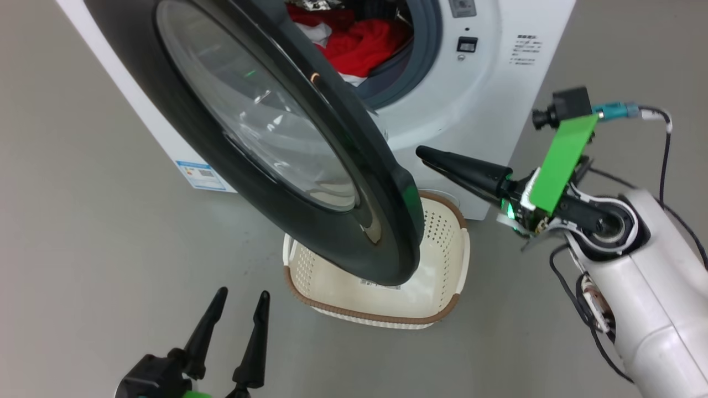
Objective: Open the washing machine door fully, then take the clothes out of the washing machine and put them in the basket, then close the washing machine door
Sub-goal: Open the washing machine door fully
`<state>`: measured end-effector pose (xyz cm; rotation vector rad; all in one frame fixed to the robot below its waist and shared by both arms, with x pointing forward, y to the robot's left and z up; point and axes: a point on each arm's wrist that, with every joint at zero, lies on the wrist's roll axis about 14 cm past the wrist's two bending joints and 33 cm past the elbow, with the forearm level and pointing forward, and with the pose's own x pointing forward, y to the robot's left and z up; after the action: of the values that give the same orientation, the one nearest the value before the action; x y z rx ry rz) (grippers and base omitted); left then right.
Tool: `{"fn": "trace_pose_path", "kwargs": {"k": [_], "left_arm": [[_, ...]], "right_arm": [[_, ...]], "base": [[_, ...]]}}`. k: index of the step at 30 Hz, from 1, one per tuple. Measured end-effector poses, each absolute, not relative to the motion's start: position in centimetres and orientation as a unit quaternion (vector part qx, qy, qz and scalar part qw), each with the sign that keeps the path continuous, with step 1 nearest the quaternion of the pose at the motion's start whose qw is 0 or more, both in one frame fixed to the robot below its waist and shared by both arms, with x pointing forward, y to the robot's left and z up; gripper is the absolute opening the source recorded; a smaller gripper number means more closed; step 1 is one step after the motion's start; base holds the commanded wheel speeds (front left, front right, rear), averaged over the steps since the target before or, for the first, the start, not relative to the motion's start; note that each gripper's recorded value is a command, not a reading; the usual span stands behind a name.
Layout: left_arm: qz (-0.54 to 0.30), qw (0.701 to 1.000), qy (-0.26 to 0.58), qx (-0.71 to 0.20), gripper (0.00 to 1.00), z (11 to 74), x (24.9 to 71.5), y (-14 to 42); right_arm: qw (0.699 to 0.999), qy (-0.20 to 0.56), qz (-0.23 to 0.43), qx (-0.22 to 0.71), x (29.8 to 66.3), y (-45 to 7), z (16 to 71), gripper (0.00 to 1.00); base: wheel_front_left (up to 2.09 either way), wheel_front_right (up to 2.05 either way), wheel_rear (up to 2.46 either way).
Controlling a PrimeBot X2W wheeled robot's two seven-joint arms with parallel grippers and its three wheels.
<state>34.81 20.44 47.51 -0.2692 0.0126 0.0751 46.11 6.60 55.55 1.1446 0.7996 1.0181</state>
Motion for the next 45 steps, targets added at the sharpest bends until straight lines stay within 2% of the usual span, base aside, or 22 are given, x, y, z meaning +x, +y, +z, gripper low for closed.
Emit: {"fn": "trace_pose_path", "kwargs": {"k": [22, 30, 33, 35, 40, 43, 45], "left_arm": [[0.016, 0.992, 0.008, -0.123, 1.0, 47.3, 35.6, 19.5], [0.011, 0.992, 0.005, -0.123, 1.0, 47.5, 35.7, 19.3], [0.01, 0.992, 0.01, -0.124, 1.0, 47.2, 35.5, 19.1], [0.008, 0.992, 0.01, -0.124, 1.0, 47.2, 35.6, 19.0], [0.002, 0.992, 0.014, -0.125, 1.0, 47.0, 35.6, 18.6], [-0.001, 0.992, 0.015, -0.126, 1.0, 46.9, 35.8, 18.4], [-0.002, 0.992, 0.016, -0.126, 1.0, 46.9, 35.8, 18.3]], "right_arm": [[0.697, 0.351, 0.256, 0.571, 41.5, -3.5, 46.2, 1.0], [0.725, 0.339, 0.186, 0.57, 39.1, -6.3, 43.3, 1.0], [0.745, 0.34, 0.158, 0.552, 38.1, -7.2, 41.8, 1.0], [0.748, 0.332, 0.141, 0.557, 37.8, -7.7, 41.4, 1.0], [0.78, 0.289, 0.098, 0.546, 38.0, -9.9, 41.1, 1.0], [0.808, 0.258, 0.069, 0.525, 37.9, -11.6, 40.8, 1.0], [0.837, 0.234, 0.057, 0.491, 38.1, -12.7, 40.9, 1.0]], "base": [[0.0, 0.0, 0.0], [0.0, 0.0, 0.0], [0.0, 0.0, 0.0], [0.0, 0.0, 0.0], [0.0, 0.0, 0.0], [0.0, 0.0, 0.0], [0.0, 0.0, 0.0]]}}
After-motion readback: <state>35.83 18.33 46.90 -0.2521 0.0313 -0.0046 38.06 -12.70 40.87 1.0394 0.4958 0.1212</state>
